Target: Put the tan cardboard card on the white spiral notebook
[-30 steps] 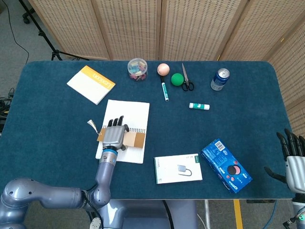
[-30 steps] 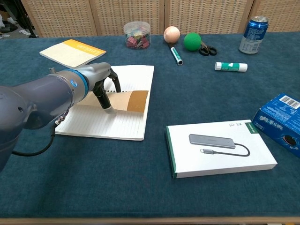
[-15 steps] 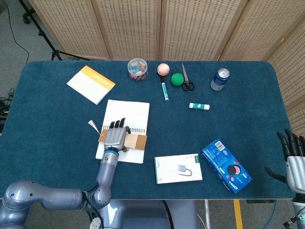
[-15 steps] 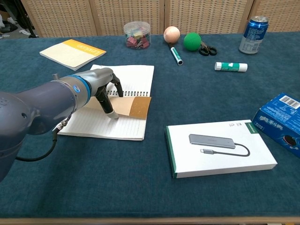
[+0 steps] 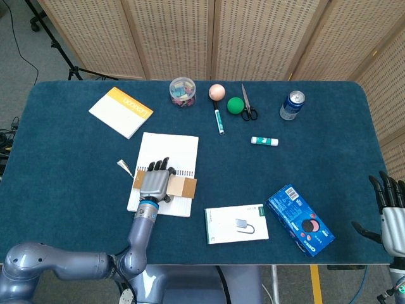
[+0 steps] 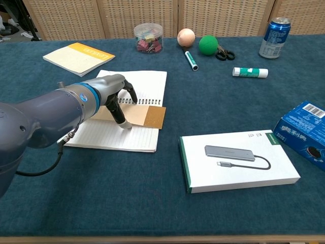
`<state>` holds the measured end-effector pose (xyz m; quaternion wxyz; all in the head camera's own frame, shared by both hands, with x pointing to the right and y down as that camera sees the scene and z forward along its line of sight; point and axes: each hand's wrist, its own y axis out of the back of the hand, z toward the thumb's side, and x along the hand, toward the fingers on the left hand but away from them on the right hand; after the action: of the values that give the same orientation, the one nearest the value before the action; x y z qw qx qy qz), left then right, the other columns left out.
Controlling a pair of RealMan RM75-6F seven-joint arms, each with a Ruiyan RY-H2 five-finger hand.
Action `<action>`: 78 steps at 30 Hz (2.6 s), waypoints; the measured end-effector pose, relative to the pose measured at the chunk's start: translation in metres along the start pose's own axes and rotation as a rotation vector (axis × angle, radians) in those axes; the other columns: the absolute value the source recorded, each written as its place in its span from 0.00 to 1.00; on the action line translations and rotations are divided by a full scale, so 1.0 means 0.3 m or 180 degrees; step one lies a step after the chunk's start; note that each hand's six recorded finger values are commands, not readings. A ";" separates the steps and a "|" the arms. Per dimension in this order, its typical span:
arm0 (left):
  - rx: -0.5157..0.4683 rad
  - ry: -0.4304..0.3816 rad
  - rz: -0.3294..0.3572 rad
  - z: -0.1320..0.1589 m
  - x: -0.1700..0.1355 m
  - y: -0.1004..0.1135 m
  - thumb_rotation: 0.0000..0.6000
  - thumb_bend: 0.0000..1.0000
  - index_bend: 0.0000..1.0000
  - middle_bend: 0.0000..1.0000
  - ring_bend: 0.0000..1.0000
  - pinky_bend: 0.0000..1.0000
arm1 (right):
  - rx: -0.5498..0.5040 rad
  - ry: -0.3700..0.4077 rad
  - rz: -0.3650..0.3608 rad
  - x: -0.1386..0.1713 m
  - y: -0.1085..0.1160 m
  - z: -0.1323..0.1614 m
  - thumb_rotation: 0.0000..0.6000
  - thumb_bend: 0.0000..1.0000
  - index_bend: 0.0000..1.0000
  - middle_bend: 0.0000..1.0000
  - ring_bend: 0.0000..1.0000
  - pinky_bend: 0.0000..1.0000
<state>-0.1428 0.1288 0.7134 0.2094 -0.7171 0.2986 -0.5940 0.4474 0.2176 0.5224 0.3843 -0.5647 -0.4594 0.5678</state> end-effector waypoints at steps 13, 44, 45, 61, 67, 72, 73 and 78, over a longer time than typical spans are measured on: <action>-0.0108 -0.0015 0.0017 0.008 -0.006 0.010 1.00 0.21 0.03 0.00 0.00 0.00 | 0.0001 0.0003 0.0006 0.001 -0.001 0.001 1.00 0.00 0.00 0.00 0.00 0.00; 0.0171 -0.1450 -0.0252 -0.030 -0.217 0.029 1.00 0.21 0.02 0.00 0.00 0.00 | -0.0005 -0.0006 0.0018 -0.001 -0.003 -0.001 1.00 0.00 0.00 0.00 0.00 0.00; 0.0205 -0.1479 -0.0299 -0.049 -0.229 0.029 1.00 0.21 0.02 0.00 0.00 0.00 | -0.0003 -0.0005 0.0019 -0.001 -0.004 -0.001 1.00 0.00 0.00 0.00 0.00 0.00; 0.0375 -0.1765 -0.0825 -0.157 -0.306 -0.047 1.00 0.21 0.03 0.00 0.00 0.00 | 0.0027 0.0013 0.0049 0.000 -0.017 0.008 1.00 0.00 0.00 0.00 0.00 0.00; 0.0333 -0.1816 -0.0942 -0.149 -0.292 -0.088 1.00 0.21 0.04 0.00 0.00 0.00 | 0.0023 0.0002 0.0051 0.000 -0.017 0.005 1.00 0.00 0.00 0.00 0.00 0.00; 0.0266 -0.1868 -0.0962 -0.125 -0.282 -0.107 1.00 0.21 0.04 0.00 0.00 0.00 | 0.0025 -0.0005 0.0052 -0.002 -0.017 0.002 1.00 0.00 0.00 0.00 0.00 0.00; 0.0258 -0.1872 -0.0973 -0.122 -0.281 -0.109 1.00 0.21 0.04 0.00 0.00 0.00 | 0.0023 -0.0006 0.0053 -0.002 -0.017 0.002 1.00 0.00 0.00 0.00 0.00 0.00; 0.0221 -0.1890 -0.1006 -0.106 -0.275 -0.121 1.00 0.21 0.04 0.00 0.00 0.00 | 0.0024 -0.0002 0.0055 -0.002 -0.018 0.003 1.00 0.00 0.00 0.00 0.00 0.00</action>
<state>-0.1769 0.2130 0.6838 0.2168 -0.8887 0.0893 -0.3941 0.4462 0.2184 0.5277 0.3813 -0.5670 -0.4525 0.5730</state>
